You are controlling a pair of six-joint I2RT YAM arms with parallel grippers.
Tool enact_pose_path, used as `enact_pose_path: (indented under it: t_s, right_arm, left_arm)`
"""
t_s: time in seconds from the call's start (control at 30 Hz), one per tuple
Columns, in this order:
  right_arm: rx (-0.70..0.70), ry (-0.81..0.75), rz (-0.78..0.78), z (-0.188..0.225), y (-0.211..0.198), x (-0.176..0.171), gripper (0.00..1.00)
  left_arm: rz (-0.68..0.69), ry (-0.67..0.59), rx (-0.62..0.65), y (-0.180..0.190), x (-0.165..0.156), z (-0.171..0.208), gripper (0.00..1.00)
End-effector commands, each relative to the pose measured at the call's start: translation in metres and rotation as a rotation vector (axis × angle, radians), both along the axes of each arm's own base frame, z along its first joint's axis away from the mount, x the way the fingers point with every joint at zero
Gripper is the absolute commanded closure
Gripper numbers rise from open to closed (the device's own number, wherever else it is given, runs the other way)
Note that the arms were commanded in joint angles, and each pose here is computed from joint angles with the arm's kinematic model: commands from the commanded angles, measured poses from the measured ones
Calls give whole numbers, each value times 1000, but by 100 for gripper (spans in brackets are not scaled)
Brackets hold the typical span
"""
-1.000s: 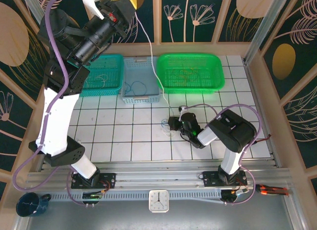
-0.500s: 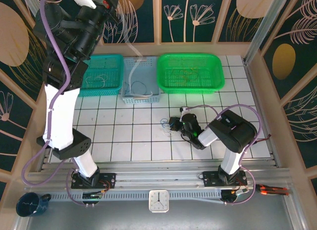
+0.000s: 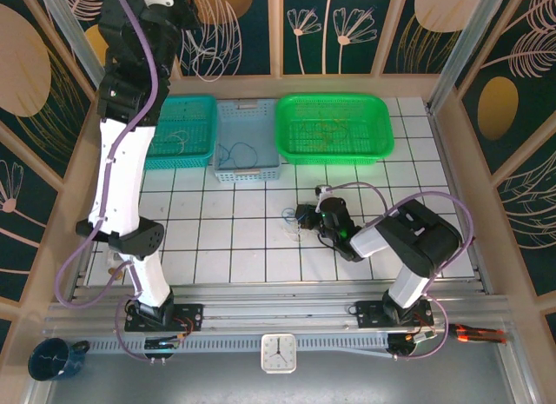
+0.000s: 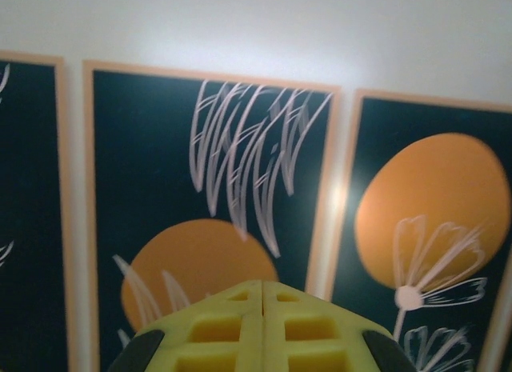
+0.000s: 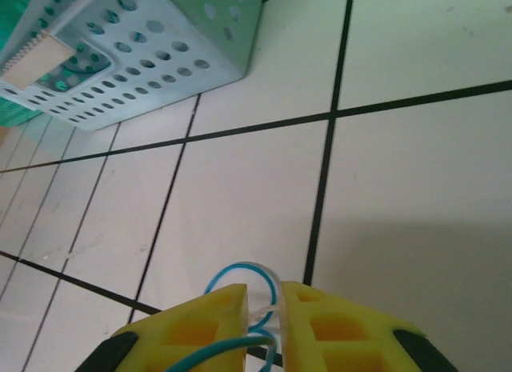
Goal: Untangle the cables
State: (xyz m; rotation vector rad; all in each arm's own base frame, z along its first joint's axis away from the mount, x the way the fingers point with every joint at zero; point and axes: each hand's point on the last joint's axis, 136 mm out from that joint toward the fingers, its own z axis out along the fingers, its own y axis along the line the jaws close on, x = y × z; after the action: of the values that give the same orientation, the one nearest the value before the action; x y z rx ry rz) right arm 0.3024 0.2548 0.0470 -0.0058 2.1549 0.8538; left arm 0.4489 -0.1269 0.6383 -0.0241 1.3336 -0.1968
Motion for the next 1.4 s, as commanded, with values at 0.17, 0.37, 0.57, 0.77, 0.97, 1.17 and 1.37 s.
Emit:
enact_pose_path:
  t_s: [0.17,0.37,0.57,0.77,0.97,1.17,1.37]
  right_arm:
    - [32,-82,58,47,17,5,60]
    - [44,-112,69,66,19,6,37]
    - [44,-129,74,78,19,5,29]
    - [48,-146,71,89,18,4,25]
    - [43,-169,63,103,14,3,23]
    - [30,-187,54,114,10,2,22]
    - [25,-193,48,119,6,1,22]
  left_arm:
    - [139,108,4,48,58,-53,100]
    - [192,187,6,77,88,-95,100]
    - [234,236,-8,109,104,-135,100]
    - [281,302,-29,144,113,-188,100]
    - [316,381,-48,170,115,-254,100]
    - [334,468,-69,188,110,-316,100]
    - [357,569,-66,206,112,-370,100]
